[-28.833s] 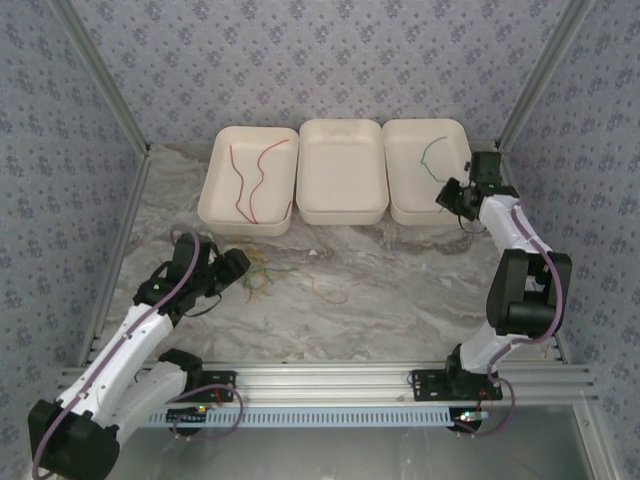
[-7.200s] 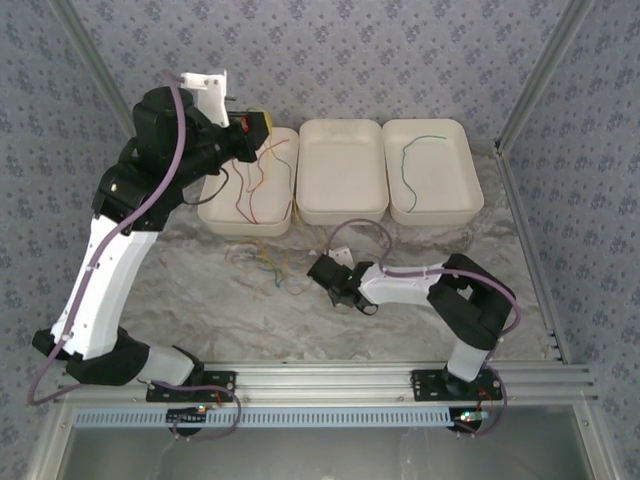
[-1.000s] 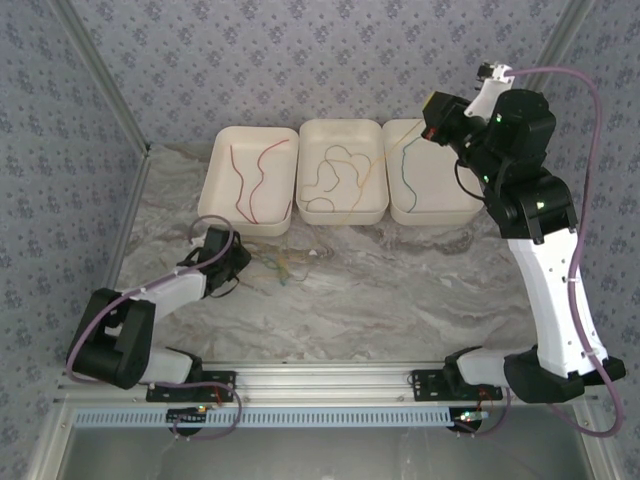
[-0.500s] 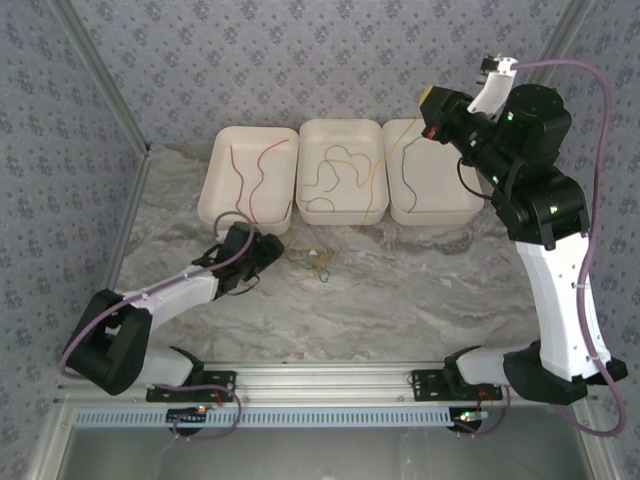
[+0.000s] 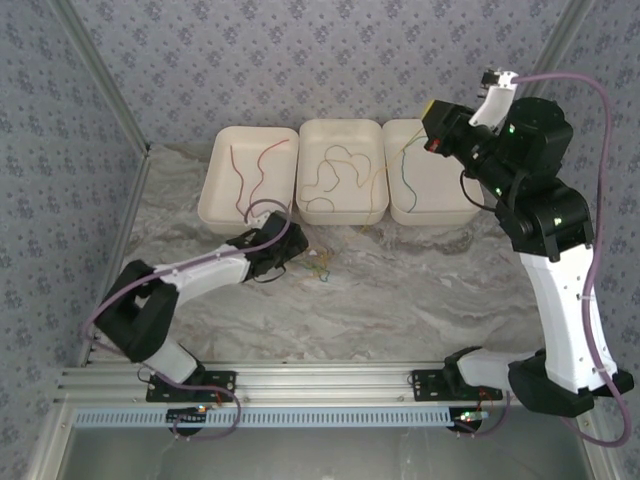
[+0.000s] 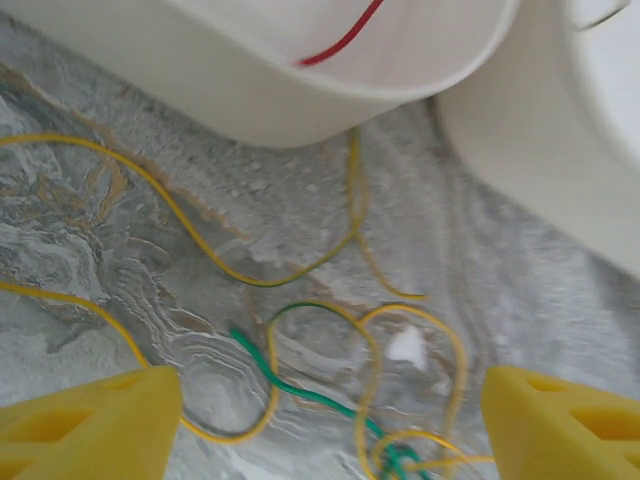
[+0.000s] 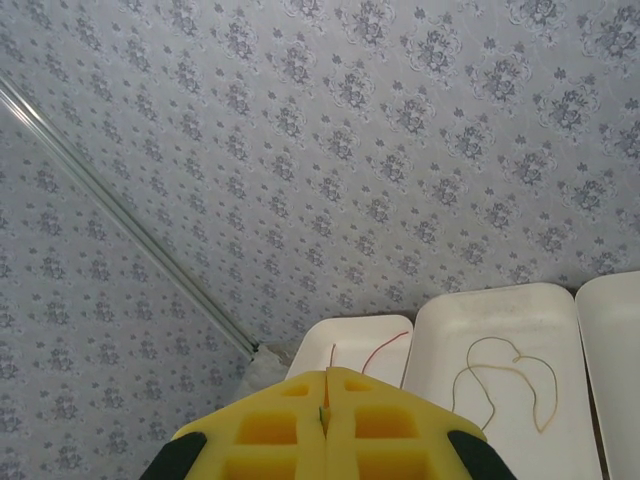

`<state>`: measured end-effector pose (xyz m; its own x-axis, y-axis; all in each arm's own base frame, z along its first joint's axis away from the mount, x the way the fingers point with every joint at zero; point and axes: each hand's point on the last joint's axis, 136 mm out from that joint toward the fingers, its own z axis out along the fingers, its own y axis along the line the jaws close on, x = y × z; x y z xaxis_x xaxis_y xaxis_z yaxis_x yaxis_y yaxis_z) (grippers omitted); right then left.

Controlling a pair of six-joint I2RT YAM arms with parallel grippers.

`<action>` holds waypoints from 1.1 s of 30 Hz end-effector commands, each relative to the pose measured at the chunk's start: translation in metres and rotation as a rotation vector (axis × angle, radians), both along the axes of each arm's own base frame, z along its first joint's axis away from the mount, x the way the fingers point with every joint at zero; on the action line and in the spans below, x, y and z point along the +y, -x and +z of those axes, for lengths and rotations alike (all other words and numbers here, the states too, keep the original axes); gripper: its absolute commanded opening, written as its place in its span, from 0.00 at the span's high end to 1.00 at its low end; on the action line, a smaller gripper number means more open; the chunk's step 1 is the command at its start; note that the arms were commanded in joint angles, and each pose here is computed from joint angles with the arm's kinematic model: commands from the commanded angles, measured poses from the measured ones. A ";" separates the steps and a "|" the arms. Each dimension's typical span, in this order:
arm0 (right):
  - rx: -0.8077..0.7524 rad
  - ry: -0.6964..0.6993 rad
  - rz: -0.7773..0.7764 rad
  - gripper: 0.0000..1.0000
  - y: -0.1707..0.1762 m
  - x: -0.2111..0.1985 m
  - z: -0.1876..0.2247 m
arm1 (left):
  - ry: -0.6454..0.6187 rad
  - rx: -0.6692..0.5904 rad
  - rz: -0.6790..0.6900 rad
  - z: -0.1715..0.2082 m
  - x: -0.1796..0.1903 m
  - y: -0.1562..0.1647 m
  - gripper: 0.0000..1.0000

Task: Untangle the cables

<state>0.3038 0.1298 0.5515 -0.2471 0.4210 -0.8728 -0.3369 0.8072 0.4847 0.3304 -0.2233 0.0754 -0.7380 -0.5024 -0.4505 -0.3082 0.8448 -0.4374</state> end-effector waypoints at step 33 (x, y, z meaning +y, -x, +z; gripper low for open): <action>-0.268 -0.164 -0.170 1.00 0.008 -0.077 0.111 | -0.070 0.040 0.324 -0.022 0.188 0.040 1.00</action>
